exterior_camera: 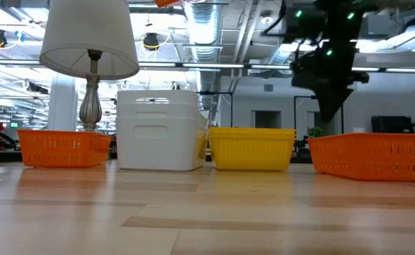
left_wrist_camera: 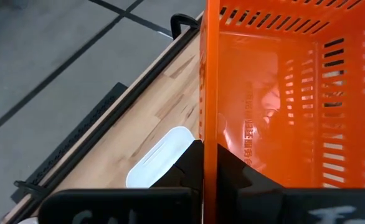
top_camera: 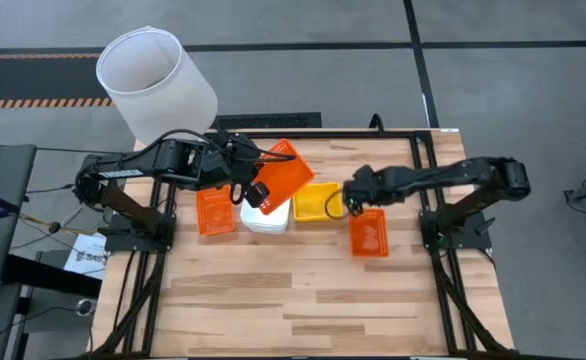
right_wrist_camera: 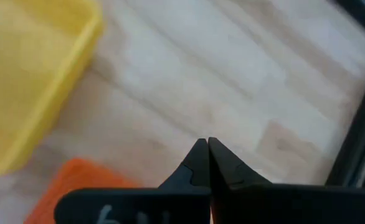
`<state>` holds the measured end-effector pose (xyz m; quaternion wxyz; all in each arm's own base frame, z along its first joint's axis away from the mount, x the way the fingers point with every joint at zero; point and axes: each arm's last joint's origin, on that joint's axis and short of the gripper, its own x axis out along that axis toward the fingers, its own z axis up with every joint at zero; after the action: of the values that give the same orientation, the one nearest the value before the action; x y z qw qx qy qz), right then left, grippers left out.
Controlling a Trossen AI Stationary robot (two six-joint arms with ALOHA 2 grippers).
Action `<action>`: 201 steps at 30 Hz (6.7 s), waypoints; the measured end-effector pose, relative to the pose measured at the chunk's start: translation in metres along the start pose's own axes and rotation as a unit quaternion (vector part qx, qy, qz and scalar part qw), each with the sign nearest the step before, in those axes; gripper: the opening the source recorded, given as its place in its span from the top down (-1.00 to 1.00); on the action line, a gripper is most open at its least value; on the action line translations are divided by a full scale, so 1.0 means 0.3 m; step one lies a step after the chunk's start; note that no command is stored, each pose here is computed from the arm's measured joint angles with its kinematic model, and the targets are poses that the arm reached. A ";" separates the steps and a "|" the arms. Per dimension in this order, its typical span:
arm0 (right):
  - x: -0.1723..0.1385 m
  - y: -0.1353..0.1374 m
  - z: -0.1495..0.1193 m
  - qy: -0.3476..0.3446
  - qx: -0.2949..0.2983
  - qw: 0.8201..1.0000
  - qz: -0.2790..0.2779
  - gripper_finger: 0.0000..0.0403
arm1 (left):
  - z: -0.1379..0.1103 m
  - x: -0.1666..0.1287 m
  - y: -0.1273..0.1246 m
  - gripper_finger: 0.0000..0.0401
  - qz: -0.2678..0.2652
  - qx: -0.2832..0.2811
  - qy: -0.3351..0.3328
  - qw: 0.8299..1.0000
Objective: Stack baskets by color
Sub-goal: Stack the bottom orange bin on top of the top right orange bin
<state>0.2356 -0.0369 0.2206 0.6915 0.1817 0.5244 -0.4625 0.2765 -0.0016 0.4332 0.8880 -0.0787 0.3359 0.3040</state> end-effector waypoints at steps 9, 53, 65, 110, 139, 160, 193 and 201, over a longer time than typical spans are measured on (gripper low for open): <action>0.069 -0.009 0.013 0.008 -0.002 1.000 -0.001 0.98 | -0.005 0.000 0.002 1.00 -0.002 0.002 0.009 1.000; -0.139 0.242 -0.407 0.186 -0.015 0.965 0.185 0.98 | -0.008 0.000 0.003 1.00 0.000 0.016 0.013 1.000; -0.151 0.352 -0.127 -0.066 -0.103 0.885 0.449 0.97 | -0.012 0.000 0.002 1.00 -0.006 0.009 0.021 1.000; -0.103 0.354 -0.050 -0.028 -0.174 0.879 0.443 0.96 | -0.050 -0.006 0.003 1.00 -0.051 0.037 0.098 0.993; -0.490 -0.101 -0.185 -0.171 -0.094 0.871 0.451 0.94 | -0.315 0.193 -0.364 1.00 -0.260 0.365 0.064 0.892; -0.478 -0.082 -0.213 -0.154 -0.119 0.880 0.432 0.94 | -0.252 0.475 -0.510 1.00 -0.313 0.510 0.024 0.801; -0.472 -0.084 -0.214 -0.149 -0.101 0.888 0.422 0.94 | -0.339 0.619 -0.531 1.00 -0.356 0.510 0.101 0.776; -0.472 -0.084 -0.214 -0.150 -0.103 0.888 0.422 0.94 | -0.344 0.620 -0.527 1.00 -0.391 0.496 0.113 0.767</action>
<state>0.1757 0.0610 0.3283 0.9064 0.2422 0.3334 -0.0927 0.4233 -0.0736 0.2245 0.8009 0.2145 0.4780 -0.2899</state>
